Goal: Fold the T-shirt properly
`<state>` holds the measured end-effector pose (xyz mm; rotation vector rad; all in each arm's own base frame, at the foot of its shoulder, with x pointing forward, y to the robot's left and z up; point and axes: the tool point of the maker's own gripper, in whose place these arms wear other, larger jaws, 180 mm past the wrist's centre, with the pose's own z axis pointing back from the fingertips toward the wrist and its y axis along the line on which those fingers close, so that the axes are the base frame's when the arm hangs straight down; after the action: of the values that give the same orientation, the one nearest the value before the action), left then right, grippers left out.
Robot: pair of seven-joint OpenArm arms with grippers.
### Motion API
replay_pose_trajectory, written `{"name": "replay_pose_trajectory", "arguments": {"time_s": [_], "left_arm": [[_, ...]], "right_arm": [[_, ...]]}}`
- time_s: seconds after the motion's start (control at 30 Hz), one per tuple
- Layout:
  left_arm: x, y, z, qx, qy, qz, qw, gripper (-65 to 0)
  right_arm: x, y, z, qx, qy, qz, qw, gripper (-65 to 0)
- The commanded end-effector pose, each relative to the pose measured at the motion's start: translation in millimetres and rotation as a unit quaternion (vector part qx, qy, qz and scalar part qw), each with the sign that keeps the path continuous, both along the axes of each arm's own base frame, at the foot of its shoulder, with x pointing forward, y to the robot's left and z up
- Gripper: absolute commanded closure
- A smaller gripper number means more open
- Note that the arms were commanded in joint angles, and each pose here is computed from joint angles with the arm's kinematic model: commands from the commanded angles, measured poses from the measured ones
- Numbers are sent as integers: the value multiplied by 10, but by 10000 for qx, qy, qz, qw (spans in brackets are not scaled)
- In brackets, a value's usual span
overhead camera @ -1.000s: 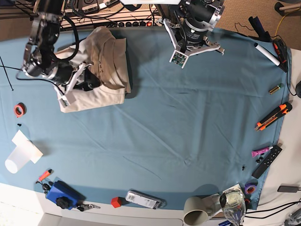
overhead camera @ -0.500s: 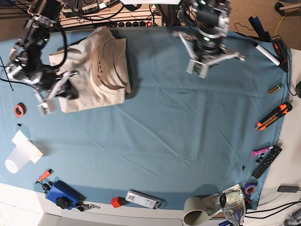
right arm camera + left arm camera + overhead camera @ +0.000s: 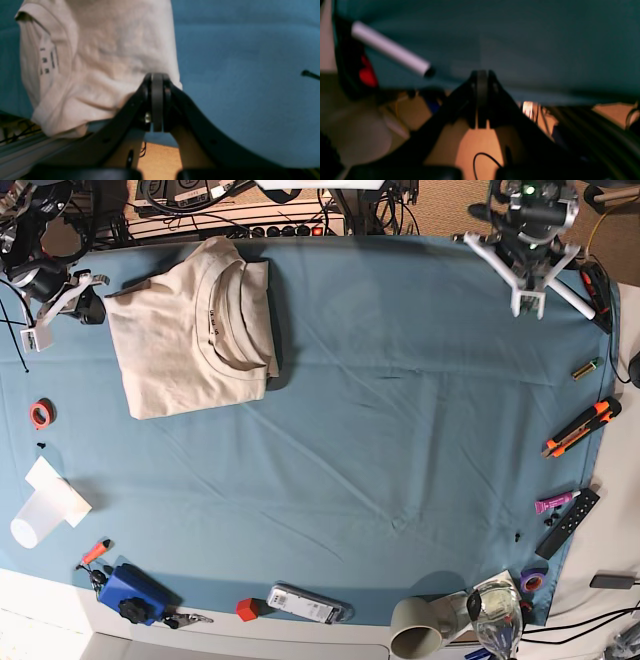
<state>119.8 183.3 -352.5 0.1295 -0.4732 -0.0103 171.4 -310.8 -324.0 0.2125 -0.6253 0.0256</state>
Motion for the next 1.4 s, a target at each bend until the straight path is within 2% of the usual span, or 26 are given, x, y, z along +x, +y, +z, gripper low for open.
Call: {"name": "replay_pose_trajectory", "arguments": {"time_s": [0.0, 0.27, 0.4, 0.53, 0.73, 0.83, 0.93, 0.97, 1.03, 1.13, 1.23, 1.37], "left_arm": [[-55, 4, 29, 1, 0, -14, 10000, 0], [-693, -15, -112, -55, 816, -28, 9966, 0], [-940, -113, -135, -345, 1054, -3, 9938, 0], [-1057, -176, -140, -431, 1181, -165, 9919, 0], [-1451, -98, -582, -485, 1853, 10, 9815, 0], [-1672, -50, -845, -511, 2255, 149, 9728, 0], [-1793, -40, -1106, -598, 2504, 165, 9662, 0], [-1816, -33, -1190, -618, 2564, 195, 9644, 0], [-1843, -22, -1362, -666, 2676, 243, 9609, 0], [-1842, -14, -1636, -755, 2741, 326, 9582, 0], [-1808, 2, -1934, -826, 2726, 477, 9574, 0], [-1720, -25, -2285, -964, 2621, 483, 9590, 0]], "right_arm": [[-15, -26, 64, -74, -67, 61, 9999, 0], [-662, 89, -254, 40, 783, 188, 9967, 0], [-1048, 151, -406, 138, 1297, 63, 9914, 0], [-1392, 104, -530, -95, 1861, -46, 9825, 0], [-1636, 72, -667, 41, 2231, -255, 9744, 0], [-1875, 84, -883, 400, 2644, -462, 9625, 0], [-2228, 213, -1162, 807, 3300, -527, 9391, 0], [-2346, 243, -1261, 826, 3529, -490, 9307, 0], [-2495, 263, -1472, 712, 3820, -374, 9207, 0], [-2614, 320, -1786, 559, 4119, -103, 9095, 0], [-2573, 431, -2095, 535, 4118, 42, 9097, 0], [-2386, 536, -2425, 417, 3943, 290, 9176, 0]]}}
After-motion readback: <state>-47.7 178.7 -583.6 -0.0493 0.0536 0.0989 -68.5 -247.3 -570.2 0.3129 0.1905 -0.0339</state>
